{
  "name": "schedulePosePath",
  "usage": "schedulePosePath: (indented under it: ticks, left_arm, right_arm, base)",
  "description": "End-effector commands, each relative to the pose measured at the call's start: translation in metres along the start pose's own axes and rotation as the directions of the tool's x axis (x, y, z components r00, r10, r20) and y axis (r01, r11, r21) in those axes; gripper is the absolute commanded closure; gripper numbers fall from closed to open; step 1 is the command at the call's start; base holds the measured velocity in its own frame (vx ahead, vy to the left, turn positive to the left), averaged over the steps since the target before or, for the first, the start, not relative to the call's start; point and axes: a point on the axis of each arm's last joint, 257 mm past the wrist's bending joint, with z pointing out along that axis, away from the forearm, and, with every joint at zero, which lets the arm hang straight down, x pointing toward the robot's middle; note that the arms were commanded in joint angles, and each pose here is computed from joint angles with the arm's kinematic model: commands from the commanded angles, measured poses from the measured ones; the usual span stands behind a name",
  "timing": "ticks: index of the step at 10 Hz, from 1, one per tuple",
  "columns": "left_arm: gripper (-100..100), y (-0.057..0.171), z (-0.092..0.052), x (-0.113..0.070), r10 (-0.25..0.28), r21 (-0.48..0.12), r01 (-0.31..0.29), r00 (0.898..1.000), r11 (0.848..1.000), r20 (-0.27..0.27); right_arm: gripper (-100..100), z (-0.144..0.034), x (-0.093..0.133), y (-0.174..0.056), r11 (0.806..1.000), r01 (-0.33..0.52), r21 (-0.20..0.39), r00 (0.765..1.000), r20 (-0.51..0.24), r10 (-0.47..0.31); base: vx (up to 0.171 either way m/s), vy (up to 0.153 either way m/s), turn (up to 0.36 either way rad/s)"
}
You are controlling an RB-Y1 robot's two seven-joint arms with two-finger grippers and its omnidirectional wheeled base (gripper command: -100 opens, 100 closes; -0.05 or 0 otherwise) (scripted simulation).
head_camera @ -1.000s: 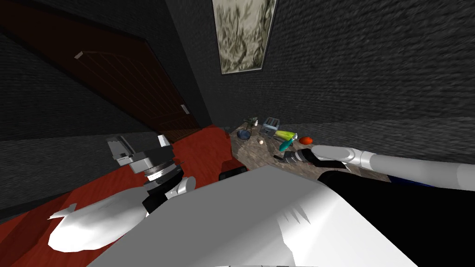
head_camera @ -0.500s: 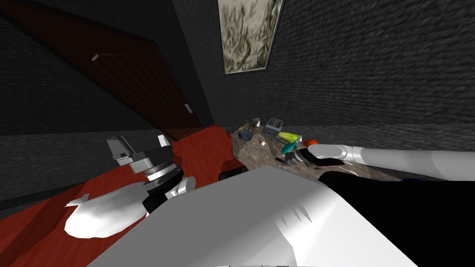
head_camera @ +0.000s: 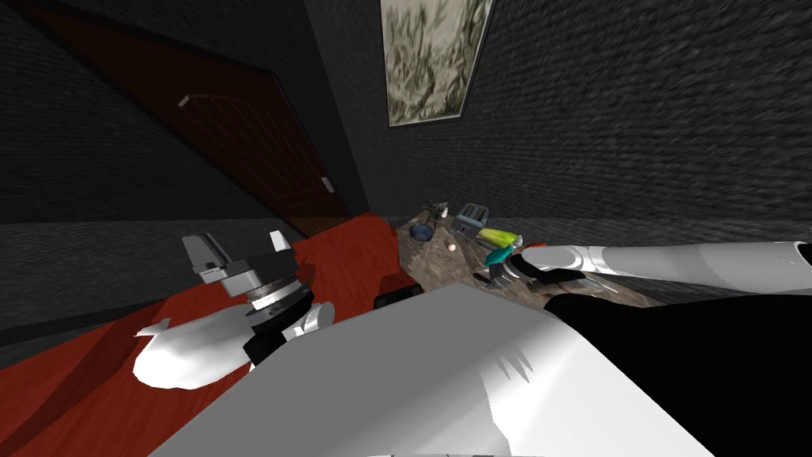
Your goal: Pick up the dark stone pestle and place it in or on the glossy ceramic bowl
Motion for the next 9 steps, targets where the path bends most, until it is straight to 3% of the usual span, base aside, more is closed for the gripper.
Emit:
schedulePosePath:
  ticks: [1,2,7,9]
  left_arm:
    - [0,0.000,0.000,0.000,0.000,0.000,0.000,1.000,1.000,0.000]
    - [0,0.000,0.000,0.000,0.000,0.000,0.000,1.000,1.000,0.000]
    - [0,0.000,0.000,0.000,0.000,0.000,0.000,1.000,1.000,0.000]
    - [0,0.000,0.000,0.000,0.000,0.000,0.000,1.000,1.000,0.000]
  right_arm:
    - [0,0.000,0.000,0.000,1.000,0.000,0.000,1.000,0.000,0.000]
    - [-100,0.000,0.012,-0.007,0.997,-0.072,0.006,0.997,0.002,0.072]
    - [-100,0.000,0.045,-0.020,0.969,-0.245,0.022,0.969,0.002,0.245]
    - [-100,0.000,0.053,-0.021,0.967,-0.255,0.028,0.967,-0.011,0.255]
  base:
    - [0.000,0.000,0.000]
    - [-0.104,-0.012,0.359]
    - [-0.197,-0.026,0.392]
    - [-0.032,0.004,0.023]
